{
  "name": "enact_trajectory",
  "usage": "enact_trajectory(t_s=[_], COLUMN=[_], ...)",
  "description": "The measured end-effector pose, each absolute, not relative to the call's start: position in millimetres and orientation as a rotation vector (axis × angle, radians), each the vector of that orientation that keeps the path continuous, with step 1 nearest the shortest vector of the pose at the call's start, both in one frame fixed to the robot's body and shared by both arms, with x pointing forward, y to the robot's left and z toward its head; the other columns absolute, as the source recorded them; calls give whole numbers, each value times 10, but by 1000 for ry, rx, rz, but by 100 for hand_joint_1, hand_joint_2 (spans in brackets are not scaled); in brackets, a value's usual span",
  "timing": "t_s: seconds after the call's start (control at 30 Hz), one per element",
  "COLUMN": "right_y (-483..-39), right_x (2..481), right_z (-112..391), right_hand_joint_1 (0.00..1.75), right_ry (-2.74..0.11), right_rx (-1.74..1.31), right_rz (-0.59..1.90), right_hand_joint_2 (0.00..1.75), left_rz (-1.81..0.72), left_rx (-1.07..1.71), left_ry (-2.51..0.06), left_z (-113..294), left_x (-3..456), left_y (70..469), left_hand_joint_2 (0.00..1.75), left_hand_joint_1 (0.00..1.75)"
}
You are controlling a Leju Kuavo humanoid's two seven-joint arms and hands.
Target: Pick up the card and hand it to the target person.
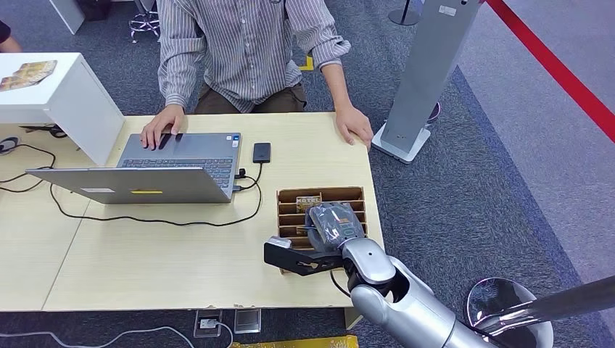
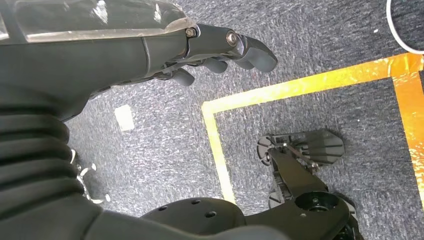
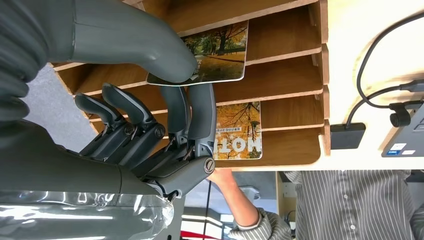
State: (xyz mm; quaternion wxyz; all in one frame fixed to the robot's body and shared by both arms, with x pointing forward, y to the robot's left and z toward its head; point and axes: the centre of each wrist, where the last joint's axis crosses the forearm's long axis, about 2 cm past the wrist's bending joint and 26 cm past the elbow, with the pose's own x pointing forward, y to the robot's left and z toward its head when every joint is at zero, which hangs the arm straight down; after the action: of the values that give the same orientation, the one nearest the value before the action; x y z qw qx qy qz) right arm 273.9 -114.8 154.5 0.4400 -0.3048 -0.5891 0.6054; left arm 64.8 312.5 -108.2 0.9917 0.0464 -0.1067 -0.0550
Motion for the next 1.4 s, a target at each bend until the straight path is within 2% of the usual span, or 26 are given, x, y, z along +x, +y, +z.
enact_trajectory(t_s=[0.4, 0.7, 0.97, 1.07, 1.2, 1.4], right_y=[-1225, -1386, -1415, -1430, -1492, -1575], right_x=[2830, 2817, 2766, 2777, 2784, 2822], right_z=[1772, 2209, 2319, 2328, 2359, 2291], right_hand_joint_1=[175, 175, 175, 175, 175, 175], right_ry=[-1475, -1642, -1708, -1810, -2134, -2269], right_rx=[-680, -645, -638, -775, -1132, -1180], right_rz=[1402, 1267, 1268, 1210, 976, 798], right_hand_joint_2=[175, 175, 175, 175, 175, 175], left_rz=[-101, -80, -82, -88, -93, -93], left_rx=[102, 107, 107, 100, 90, 86], left_ry=[-205, -192, -194, -204, -221, -224], left_z=[-1082, -1083, -1083, -1083, -1084, -1085], left_x=[643, 637, 640, 642, 643, 646], left_y=[3128, 3129, 3128, 3117, 3071, 3013], left_hand_joint_2=[175, 175, 175, 175, 175, 175], left_hand_joint_1=[0, 0, 0, 0, 0, 0])
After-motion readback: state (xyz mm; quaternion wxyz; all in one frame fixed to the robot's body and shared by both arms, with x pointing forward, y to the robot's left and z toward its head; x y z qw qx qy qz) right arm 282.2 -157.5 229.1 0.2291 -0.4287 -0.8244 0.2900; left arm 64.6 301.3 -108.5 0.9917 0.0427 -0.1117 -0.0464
